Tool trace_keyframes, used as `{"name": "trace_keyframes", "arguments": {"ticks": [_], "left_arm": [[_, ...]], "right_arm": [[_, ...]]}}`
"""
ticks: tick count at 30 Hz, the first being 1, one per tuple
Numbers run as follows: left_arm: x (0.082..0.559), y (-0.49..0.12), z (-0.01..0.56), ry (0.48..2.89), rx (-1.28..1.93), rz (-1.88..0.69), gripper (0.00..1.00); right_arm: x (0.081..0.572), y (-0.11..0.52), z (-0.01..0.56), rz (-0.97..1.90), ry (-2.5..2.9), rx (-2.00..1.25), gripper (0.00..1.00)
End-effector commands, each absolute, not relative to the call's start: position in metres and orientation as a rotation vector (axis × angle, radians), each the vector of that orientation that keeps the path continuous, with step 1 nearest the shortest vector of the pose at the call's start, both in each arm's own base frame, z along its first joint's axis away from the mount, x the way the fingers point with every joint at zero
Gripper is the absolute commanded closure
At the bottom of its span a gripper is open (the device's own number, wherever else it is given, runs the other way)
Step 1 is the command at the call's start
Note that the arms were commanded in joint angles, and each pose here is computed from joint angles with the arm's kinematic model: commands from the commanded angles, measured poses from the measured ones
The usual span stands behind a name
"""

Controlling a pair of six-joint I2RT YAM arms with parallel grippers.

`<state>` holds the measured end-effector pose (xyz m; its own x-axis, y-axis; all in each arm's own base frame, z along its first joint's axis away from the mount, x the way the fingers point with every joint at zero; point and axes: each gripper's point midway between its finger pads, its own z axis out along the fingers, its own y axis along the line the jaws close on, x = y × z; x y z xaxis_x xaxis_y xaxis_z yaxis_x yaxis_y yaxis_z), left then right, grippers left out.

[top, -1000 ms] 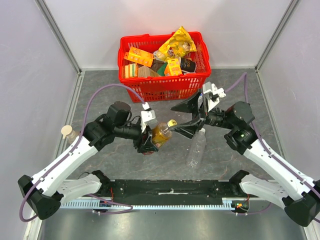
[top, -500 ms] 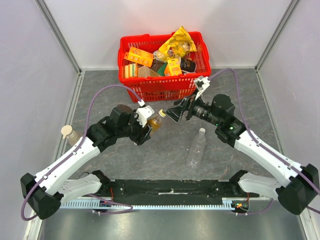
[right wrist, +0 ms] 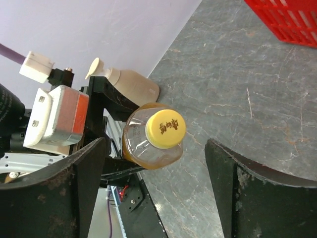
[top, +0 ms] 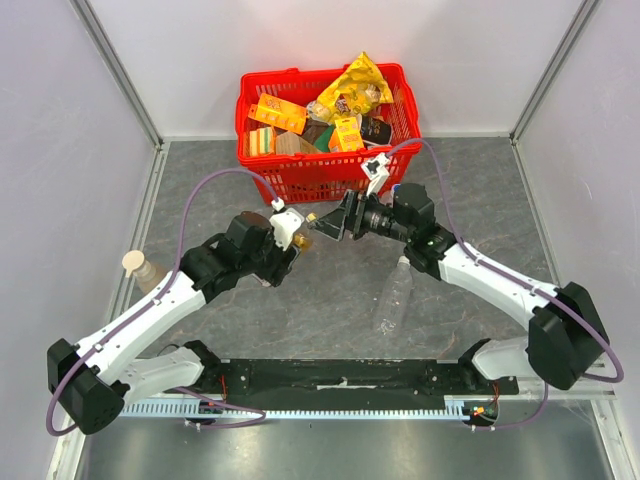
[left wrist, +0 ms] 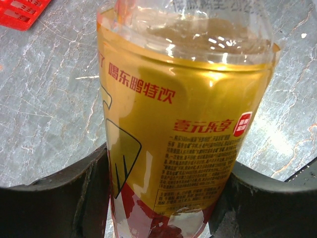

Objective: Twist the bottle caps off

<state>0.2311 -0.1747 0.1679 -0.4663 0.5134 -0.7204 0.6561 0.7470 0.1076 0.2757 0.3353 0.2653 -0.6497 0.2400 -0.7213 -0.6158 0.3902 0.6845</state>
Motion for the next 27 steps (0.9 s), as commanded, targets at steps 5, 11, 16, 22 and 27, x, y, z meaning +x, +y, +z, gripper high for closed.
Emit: {"name": "trace_keyframes", "arguments": {"ticks": [5, 11, 16, 22, 27], "left_arm": [[0.235, -0.177, 0.17, 2.168, 0.824, -0.238, 0.46], [0.235, -0.178, 0.169, 2.169, 0.828, -0.241, 0.46], [0.236, -0.178, 0.167, 2.175, 0.831, -0.235, 0.46], [0.236, -0.178, 0.167, 2.174, 0.833, -0.235, 0.46], [0.235, -0.177, 0.167, 2.173, 0.833, -0.236, 0.46]], "right_arm": [[0.283, 0.351, 0.258, 1.447, 1.868, -0.286, 0.3], [0.288, 0.355, 0.263, 1.47, 1.847, -0.273, 0.37], [0.289, 0.356, 0.272, 1.478, 1.818, -0.269, 0.33], [0.291, 0.356, 0.272, 1.481, 1.823, -0.26, 0.33], [0.293, 0.355, 0.271, 1.494, 1.832, -0.218, 0.35]]}}
